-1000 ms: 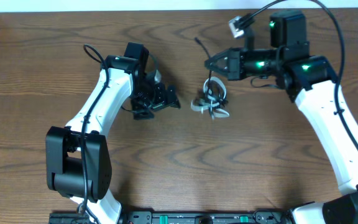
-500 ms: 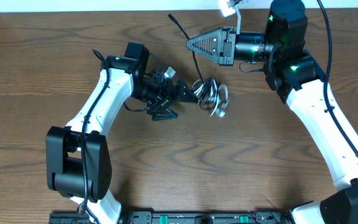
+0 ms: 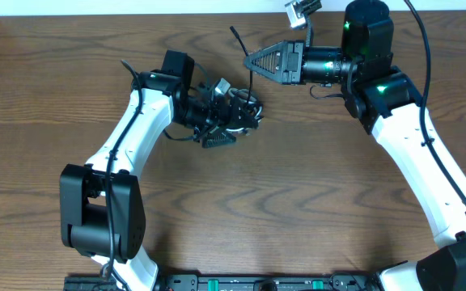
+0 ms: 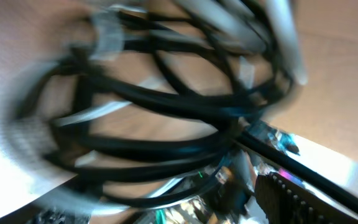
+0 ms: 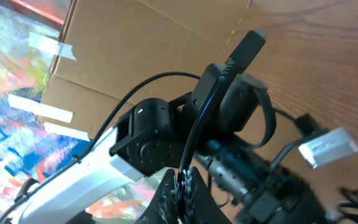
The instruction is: Untangle cables
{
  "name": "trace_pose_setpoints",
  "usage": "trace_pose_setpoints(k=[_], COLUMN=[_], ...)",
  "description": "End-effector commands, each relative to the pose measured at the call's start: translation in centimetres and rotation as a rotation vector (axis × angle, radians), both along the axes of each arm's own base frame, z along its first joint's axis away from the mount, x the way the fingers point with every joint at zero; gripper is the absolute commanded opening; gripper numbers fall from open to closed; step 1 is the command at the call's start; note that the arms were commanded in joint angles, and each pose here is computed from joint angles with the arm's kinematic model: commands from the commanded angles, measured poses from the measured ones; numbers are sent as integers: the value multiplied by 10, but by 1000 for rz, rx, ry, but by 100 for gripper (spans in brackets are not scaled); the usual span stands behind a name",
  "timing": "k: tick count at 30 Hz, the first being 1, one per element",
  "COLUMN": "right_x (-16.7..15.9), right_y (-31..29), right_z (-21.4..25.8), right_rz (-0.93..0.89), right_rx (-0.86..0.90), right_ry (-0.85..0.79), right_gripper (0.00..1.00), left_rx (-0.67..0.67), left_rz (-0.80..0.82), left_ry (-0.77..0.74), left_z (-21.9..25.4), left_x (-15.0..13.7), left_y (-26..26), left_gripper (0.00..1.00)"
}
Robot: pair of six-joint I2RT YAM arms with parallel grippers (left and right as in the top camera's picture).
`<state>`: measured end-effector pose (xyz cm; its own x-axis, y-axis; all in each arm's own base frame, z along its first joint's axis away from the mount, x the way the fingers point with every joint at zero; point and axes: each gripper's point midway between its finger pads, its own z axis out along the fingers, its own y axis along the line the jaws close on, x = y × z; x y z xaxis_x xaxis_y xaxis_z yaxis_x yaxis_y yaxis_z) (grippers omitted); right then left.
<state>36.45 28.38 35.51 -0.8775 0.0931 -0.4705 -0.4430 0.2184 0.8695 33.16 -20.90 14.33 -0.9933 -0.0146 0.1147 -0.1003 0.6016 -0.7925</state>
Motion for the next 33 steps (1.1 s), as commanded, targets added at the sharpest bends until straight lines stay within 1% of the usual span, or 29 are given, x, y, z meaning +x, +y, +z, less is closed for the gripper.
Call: trace_pose_setpoints(k=[1,4,8,10,12,14,19,20,22,24,28,29,30,33], right_x=[-3,-4,-8,-8,-9,-9,-10,-9,-9,-9,-8,-8,-7,1], right_y=[1,1,3,3,2,2,2,2,2,1,1,1,1,-1], right_z=[10,10,11,11,9,6,5,5,5,5,5,4,4,-1], right_rz=[1,4,27,31,37,36,36,36,36,34,31,27,21,-27], right_rx=[17,17,22,15,6,1,-2,-2,-2,-2,-3,-5,-7,-28], right_ry=[13,15,12,-22,-42,-28,-19,-19,-19,-19,-19,-19,-20,-12], right_gripper=[1,1,1,1,1,1,1,1,1,1,1,1,1,1], left_rx=[168,286,381,420,406,371,173,161,163,165,169,163,162,132], left_rz=[106,196,266,286,283,271,200,195,195,194,190,190,194,190], left_ry=[6,-15,-50,-79,-82,-71,-14,-10,-6,1,32,49,71,117], left_z=[-19,-31,-39,-42,-40,-37,-18,-16,-17,-17,-18,-18,-18,-14], left_x=[16,32,45,52,52,50,37,36,35,34,28,25,22,15], left_y=[18,34,48,55,53,47,18,16,16,17,17,16,15,7], left_gripper=[84,84,84,84,84,84,83,79,58,55,56,62,70,71])
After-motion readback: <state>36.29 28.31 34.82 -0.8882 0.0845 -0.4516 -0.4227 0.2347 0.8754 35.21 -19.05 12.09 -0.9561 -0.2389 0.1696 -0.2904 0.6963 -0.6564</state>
